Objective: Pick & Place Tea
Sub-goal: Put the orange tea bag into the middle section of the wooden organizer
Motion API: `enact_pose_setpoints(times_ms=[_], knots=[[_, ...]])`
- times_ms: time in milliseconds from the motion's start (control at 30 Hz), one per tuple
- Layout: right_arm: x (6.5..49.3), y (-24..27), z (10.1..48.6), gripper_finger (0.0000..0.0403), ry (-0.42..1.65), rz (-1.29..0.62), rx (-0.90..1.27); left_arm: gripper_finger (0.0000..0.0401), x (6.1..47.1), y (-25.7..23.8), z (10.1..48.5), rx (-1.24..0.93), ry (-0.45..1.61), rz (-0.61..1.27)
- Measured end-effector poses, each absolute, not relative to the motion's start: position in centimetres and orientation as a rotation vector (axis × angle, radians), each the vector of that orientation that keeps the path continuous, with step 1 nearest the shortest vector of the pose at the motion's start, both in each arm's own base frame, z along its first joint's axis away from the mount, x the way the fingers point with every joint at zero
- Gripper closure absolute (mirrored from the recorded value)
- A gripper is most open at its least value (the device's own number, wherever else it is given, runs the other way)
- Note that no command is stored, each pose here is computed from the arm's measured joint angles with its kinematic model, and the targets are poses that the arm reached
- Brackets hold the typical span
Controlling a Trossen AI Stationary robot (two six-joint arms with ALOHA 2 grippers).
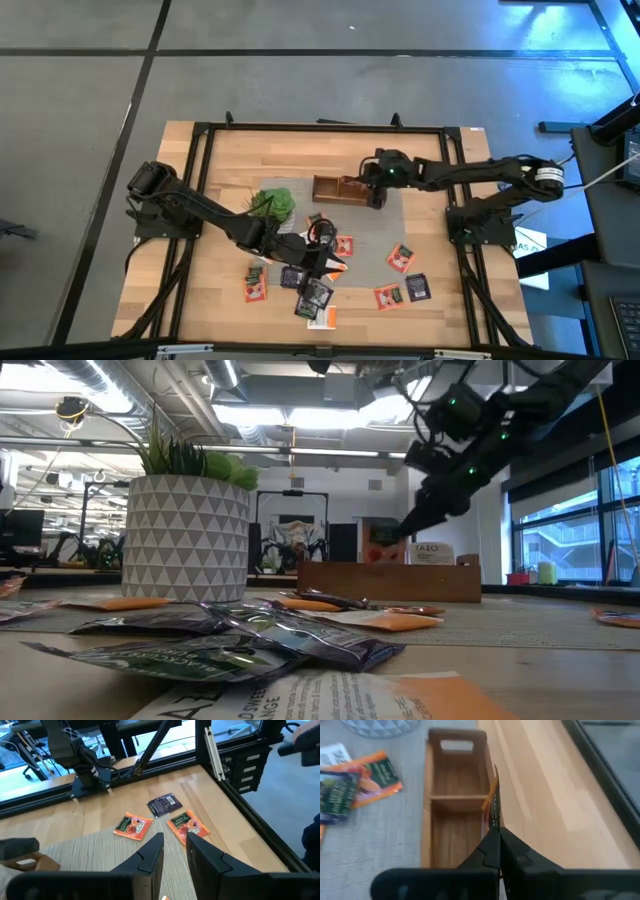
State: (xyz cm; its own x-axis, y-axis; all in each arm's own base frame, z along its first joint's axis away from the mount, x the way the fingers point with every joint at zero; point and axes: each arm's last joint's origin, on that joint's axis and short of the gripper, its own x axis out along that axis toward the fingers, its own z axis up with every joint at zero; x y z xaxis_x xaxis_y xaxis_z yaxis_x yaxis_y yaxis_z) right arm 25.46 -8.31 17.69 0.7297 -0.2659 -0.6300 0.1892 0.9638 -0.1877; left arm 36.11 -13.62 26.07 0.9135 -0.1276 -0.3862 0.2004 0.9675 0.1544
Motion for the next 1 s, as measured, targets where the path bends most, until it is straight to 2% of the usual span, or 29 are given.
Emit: enact_pose_setpoints(times_ms=[467, 733, 800, 1000], knots=[[25.9, -8.6, 16.7, 0.0354, 0.734, -0.245, -0.158, 0.0321, 36.1, -13.6, 26.1, 0.194, 0.384, -0.17], [26.1, -9.2, 17.9, 0.0309, 0.709, -0.525, -0.158, 0.0322, 36.1, -13.6, 26.0, 0.194, 0.384, -0.17], [26.4, -8.6, 18.8, 0.0304, 0.68, -0.494, -0.141, 0.0324, 36.1, -13.6, 26.0, 0.191, 0.385, -0.171], [26.0, -4.4, 21.2, 0.0301, 0.658, -0.189, -0.068, 0.0321, 36.1, -13.8, 26.0, 0.181, 0.383, -0.181]])
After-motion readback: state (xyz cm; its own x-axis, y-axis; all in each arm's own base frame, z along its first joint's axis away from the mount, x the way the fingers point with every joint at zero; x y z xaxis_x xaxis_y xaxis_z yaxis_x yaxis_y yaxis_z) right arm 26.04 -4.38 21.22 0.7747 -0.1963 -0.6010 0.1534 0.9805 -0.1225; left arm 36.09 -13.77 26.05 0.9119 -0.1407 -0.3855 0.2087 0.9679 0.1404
